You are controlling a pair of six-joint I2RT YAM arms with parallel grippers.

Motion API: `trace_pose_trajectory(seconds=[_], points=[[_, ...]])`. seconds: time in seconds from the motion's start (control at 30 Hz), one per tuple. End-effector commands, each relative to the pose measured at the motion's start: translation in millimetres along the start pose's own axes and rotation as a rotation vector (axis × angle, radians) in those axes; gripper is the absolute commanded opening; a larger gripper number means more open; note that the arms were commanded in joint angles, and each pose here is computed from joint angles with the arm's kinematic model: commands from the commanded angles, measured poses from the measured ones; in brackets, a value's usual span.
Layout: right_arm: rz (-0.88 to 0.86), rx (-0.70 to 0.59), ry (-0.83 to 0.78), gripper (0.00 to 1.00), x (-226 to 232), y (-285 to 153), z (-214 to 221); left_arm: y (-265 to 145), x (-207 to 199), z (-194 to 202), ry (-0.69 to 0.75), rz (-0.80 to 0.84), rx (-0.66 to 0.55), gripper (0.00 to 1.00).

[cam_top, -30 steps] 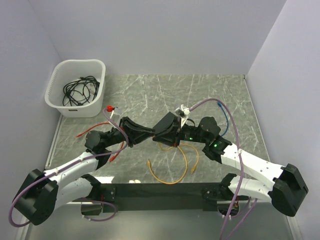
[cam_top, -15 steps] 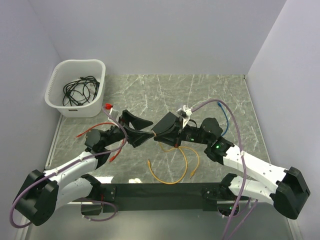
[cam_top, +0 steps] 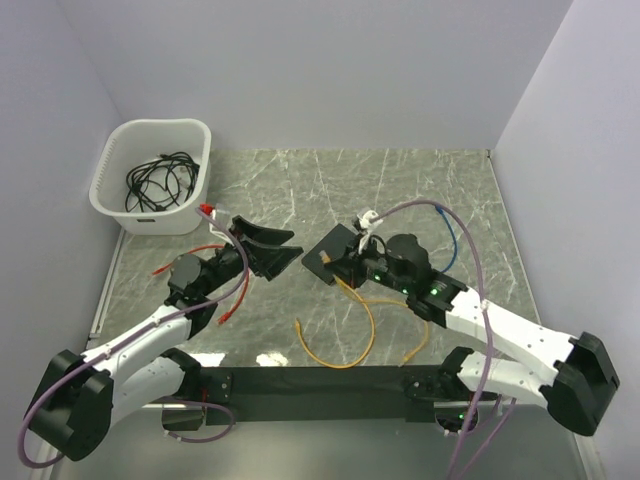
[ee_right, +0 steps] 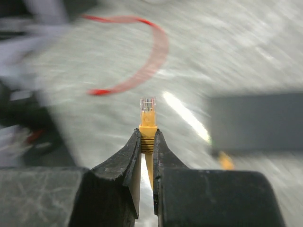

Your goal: Insert the plug into the switch port

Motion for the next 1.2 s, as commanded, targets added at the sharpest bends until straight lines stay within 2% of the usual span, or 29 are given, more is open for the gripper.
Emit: trace_pose_trajectory(seconds=[0.0, 0.07, 0.3, 0.53, 0.6, 0.77, 0.93, 1.17], points=[[0.404, 0.025, -0.016, 0.00, -34, 0, -2, 7, 11, -8, 0.035, -0.074, -0.028, 0.86], [0.540, 0.048, 0.002, 0.00, -50, 7, 6, 10, 19, -4, 0.023, -0.093, -0.013, 0.85], [0.779, 0.113, 0.076, 0.00, -87, 11, 37, 21, 55, 9, 0.003, -0.142, 0.040, 0.84], [0.862, 0.223, 0.161, 0.00, -116, 20, 54, 41, 111, 34, -0.035, -0.216, 0.148, 0.81], [0.866, 0.270, 0.167, 0.00, -119, 28, 58, 52, 134, 49, -0.063, -0.241, 0.212, 0.80], [0.829, 0.286, 0.183, 0.00, -124, 46, 60, 71, 175, 88, -0.133, -0.232, 0.310, 0.77], [0.800, 0.317, 0.189, 0.00, -128, 63, 62, 76, 197, 121, -0.201, -0.210, 0.390, 0.75], [0.731, 0.370, 0.164, 0.00, -122, 88, 63, 81, 207, 143, -0.243, -0.146, 0.457, 0.74]])
Point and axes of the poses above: each gripper's point midway between its finger pads, its own y axis out along the fingers, its own x axis along the line the jaws close on, z = x × y, the point moved 9 cm from there along -y, back along the fingers, and after that the axes turned 13 degrees about y, right-handed, at the moved point
